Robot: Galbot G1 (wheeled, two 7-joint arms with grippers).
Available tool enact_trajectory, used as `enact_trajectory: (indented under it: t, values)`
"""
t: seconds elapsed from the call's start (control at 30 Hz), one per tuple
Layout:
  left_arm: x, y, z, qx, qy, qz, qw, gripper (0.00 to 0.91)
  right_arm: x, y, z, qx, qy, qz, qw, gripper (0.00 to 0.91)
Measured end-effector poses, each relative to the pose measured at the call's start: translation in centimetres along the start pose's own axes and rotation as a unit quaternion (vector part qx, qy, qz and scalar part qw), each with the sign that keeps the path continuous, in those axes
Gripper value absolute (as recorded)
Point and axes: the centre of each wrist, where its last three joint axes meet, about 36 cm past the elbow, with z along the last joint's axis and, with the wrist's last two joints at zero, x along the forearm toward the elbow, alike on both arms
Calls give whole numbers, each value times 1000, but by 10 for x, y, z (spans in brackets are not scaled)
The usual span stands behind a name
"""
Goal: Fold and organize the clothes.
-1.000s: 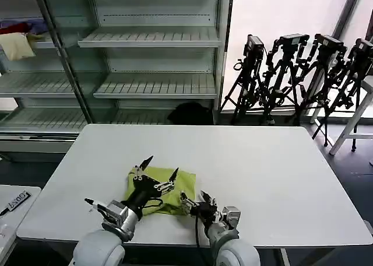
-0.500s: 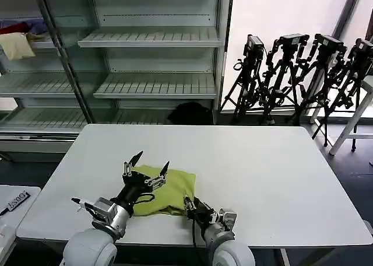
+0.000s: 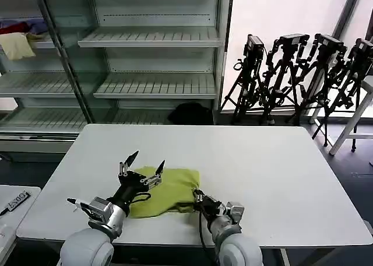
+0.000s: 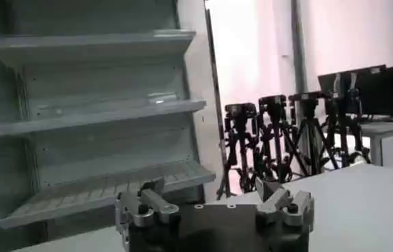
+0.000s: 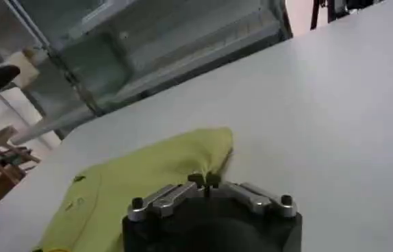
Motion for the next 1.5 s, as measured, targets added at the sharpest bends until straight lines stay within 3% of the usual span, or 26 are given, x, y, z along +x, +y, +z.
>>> enact_trajectory:
  t: [0.27,0.3,0.33,0.37,0.6,0.97,1.3,1.5]
  values:
    - [0,-1,4,3,5,1,1000,907,5,-27,-12,6,-13,23,1000,0]
    - [0,-1,4,4,6,1,1000,907,6,-30,-13,7,-14,26,1000,222]
    - [0,-1,4,4,7,2,1000,907,8,-32,-13,9,-14,29,999,655]
    - [0,-2,5,5,7,2,1000,907,9,-34,-13,9,-14,29,999,907]
    - [1,-5,8,8,11,4,1000,907,14,-44,-7,32,-13,52,998,907]
    - [4,-9,11,13,14,4,1000,907,21,-35,6,153,-19,77,985,907]
    - [10,-8,15,13,15,1,1000,907,25,-17,20,234,-11,67,970,907]
    - [10,-9,16,14,14,1,1000,907,34,-16,27,257,0,65,964,907]
